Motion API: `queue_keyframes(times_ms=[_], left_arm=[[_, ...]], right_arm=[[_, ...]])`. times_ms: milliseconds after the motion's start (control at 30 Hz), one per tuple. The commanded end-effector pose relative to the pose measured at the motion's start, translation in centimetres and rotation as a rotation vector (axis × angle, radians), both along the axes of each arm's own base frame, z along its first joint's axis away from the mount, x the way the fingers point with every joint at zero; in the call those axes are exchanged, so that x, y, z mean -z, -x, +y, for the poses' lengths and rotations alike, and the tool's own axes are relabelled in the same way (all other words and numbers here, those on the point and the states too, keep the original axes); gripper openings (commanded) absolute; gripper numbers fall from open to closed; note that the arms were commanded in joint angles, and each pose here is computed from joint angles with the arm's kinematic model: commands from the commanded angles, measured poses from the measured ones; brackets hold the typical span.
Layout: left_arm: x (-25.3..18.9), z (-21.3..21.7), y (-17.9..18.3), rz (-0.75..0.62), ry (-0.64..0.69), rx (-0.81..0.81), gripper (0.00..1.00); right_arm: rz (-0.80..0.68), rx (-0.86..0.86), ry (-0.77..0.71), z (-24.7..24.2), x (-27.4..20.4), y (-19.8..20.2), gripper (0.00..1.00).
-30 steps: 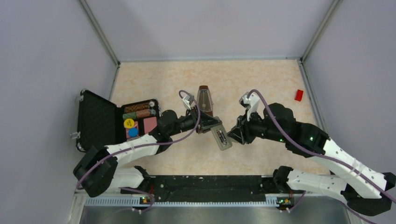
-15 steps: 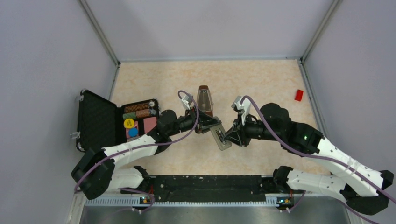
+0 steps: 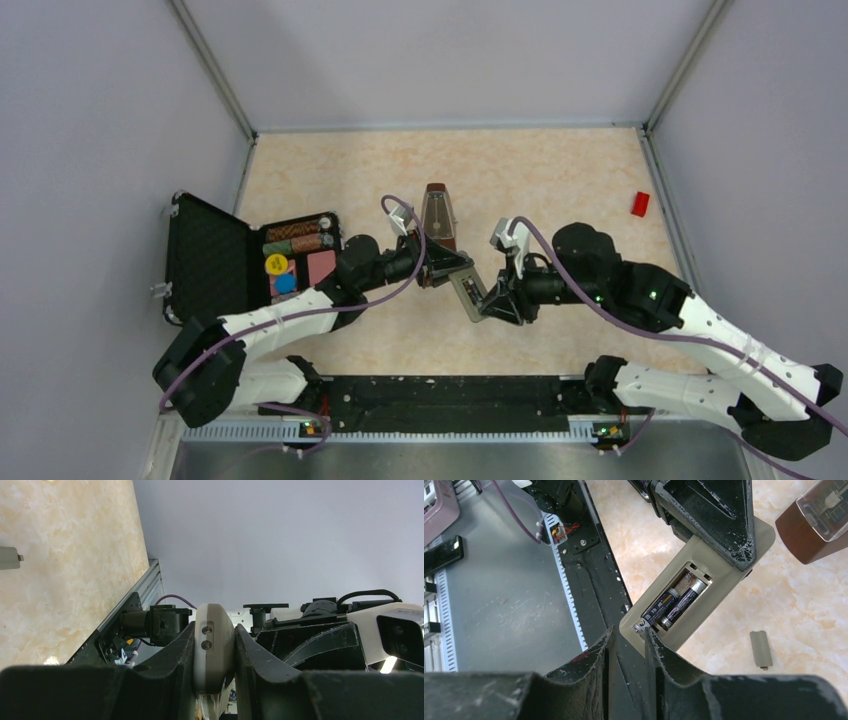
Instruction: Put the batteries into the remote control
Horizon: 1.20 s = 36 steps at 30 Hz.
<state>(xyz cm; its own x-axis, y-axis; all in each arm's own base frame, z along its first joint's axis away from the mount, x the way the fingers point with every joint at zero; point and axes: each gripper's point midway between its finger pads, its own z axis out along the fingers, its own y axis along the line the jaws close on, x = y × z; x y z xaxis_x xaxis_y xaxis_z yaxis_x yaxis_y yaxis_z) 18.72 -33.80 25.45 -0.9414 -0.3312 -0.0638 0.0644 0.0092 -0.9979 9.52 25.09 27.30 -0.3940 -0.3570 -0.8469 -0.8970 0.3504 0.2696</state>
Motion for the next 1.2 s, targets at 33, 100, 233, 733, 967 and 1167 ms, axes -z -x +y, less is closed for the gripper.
queue_keyframes(times_ms=[33,100,233,733,967,1167], left_arm=[[-3.7,0.1,-0.2,-0.076,0.079,-0.009,0.00],[-3.6,0.1,-0.2,-0.072,0.076,-0.011,0.00],[-3.5,0.1,-0.2,-0.072,0.075,-0.010,0.00],[-3.3,0.2,-0.1,-0.075,0.066,-0.011,0.00],[-3.0,0.2,-0.2,-0.072,0.059,-0.012,0.00],[-2.9,0.1,-0.2,-0.070,0.058,-0.011,0.00]], right_arm=[[-0.019,-0.033,-0.006,0.5,0.0,0.1,0.23],[-0.021,-0.026,-0.014,0.7,0.0,-0.1,0.21],[-0.022,-0.001,-0.013,1.0,0.4,-0.7,0.14],[-0.031,0.081,-0.058,1.1,-0.9,-1.8,0.24],[0.009,0.148,-0.062,1.3,-1.3,-2.5,0.33],[0.035,0.191,-0.047,1.8,-0.7,-3.3,0.33]])
